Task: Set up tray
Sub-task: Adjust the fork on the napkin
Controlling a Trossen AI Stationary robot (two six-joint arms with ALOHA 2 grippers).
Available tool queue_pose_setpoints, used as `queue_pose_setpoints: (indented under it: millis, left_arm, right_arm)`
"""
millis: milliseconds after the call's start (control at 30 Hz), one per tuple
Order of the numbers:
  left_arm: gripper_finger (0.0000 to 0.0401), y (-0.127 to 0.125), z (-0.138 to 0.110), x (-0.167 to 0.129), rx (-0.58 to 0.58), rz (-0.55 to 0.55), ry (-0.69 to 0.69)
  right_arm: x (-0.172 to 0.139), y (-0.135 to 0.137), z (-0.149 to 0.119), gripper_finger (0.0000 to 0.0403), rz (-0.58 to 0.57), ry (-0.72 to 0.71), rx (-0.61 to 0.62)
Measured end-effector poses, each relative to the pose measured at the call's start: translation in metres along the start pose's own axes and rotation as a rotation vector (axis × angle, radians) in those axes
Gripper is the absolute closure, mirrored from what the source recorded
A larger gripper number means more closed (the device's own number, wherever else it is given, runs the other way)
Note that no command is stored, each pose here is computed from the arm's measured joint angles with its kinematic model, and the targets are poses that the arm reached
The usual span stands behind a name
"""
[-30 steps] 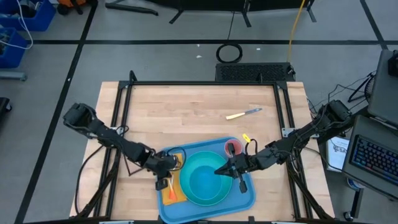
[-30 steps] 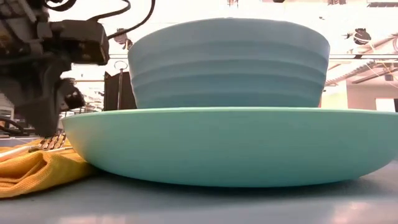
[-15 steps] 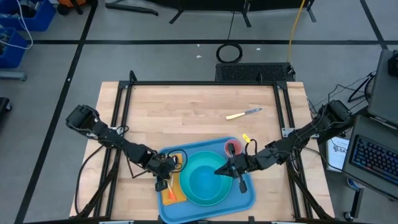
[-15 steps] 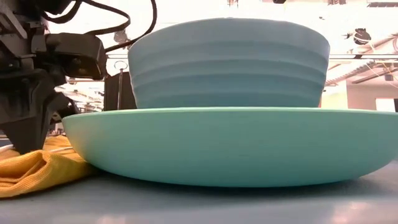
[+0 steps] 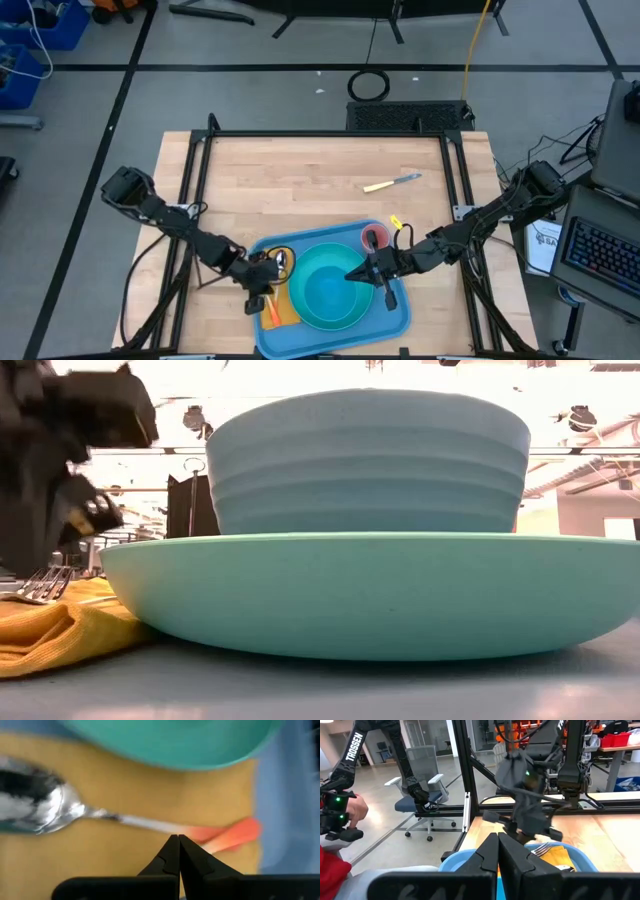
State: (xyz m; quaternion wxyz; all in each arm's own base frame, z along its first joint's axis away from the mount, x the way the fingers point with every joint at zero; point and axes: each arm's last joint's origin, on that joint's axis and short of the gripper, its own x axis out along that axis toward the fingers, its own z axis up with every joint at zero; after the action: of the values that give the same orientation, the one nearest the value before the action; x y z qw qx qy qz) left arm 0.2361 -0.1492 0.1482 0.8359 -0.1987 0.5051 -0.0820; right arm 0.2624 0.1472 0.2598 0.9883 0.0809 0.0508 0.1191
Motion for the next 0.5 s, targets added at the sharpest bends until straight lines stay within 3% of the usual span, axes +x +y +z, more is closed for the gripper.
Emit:
queue_pose_setpoints:
  millis: [100,500]
  left_arm:
    - [0.0401,-0.0053,-0.0036,0.0002,-0.011,-0.033,0.021]
    - [0.0401,-0.0035,-0.0018,0.0004,-0.003,0.013,-0.028]
  right_arm:
    - [0.0000,-0.0002,-0.0004,0.0403,-0.001,0.004,-0.001]
    - [0.0000,-0.0003,-0.0013,0.0403,-0.003,0.013,0.019]
